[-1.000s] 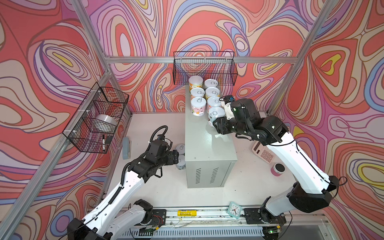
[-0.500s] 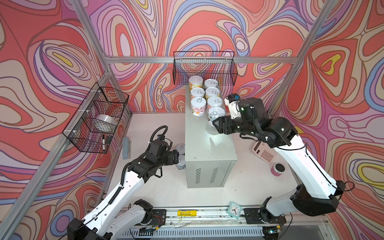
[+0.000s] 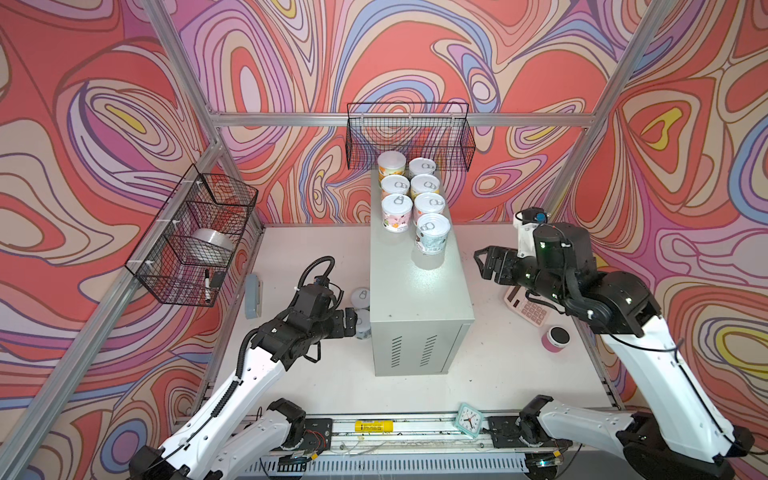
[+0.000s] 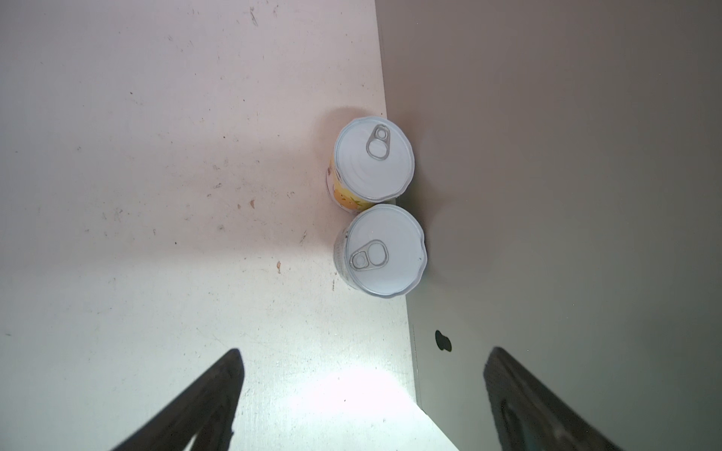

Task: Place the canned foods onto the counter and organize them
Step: 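Withdraw the right gripper back beside the cabinet, then lower the left gripper over the two small white-lidded cans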

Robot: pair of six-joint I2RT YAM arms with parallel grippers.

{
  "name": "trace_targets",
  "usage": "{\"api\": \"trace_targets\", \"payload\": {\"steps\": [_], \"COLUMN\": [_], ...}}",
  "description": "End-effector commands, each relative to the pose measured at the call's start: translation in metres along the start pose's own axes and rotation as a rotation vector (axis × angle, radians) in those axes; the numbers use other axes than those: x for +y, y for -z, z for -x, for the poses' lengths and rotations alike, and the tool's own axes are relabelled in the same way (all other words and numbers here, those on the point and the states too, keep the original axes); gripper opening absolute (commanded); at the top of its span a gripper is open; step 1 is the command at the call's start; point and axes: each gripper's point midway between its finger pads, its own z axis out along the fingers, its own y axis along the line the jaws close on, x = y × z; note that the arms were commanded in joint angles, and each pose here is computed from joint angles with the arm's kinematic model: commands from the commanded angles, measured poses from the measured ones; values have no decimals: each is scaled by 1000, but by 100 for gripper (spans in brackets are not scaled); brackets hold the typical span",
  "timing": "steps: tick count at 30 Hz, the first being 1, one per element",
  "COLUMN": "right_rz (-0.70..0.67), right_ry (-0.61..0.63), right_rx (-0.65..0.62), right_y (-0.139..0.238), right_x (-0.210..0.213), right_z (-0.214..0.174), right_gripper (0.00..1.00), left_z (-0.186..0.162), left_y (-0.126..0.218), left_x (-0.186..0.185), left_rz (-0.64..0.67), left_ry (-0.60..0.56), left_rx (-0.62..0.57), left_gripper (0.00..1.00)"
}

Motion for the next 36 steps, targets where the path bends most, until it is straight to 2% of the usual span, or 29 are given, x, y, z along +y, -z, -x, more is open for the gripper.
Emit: {"api": "trace_targets", "payload": {"steps": [1,3,7,13,27,36], "right_rz": [-26,-22,-4,14,13,11], "right_ry": [-157,-204,-228,-243,-256,-258], "right_rx": [9,34,107,135,131,125], "right_y": [-14,-27,-59,-78,-80,-80], "right_x": [-46,-61,-62,-60,-58,-58], "right_z": [-5,-11,-28,-31,-23,-19], "right_gripper": [92,92,92,92,91,90], "left_z": [-14,-16,-25,-34,-48,-47], "left_y": [-4,-7,-19,-37,-82,-109], "left_x": [3,0,-10,-14,-9,-7], "left_rz": [12,-2,-18,-12,83,107], "left_ry": [7,0,-42,-67,-101,-111], "left_rx": [59,77,148,174,216,180], "left_gripper": [97,98,98,99,95,92]}}
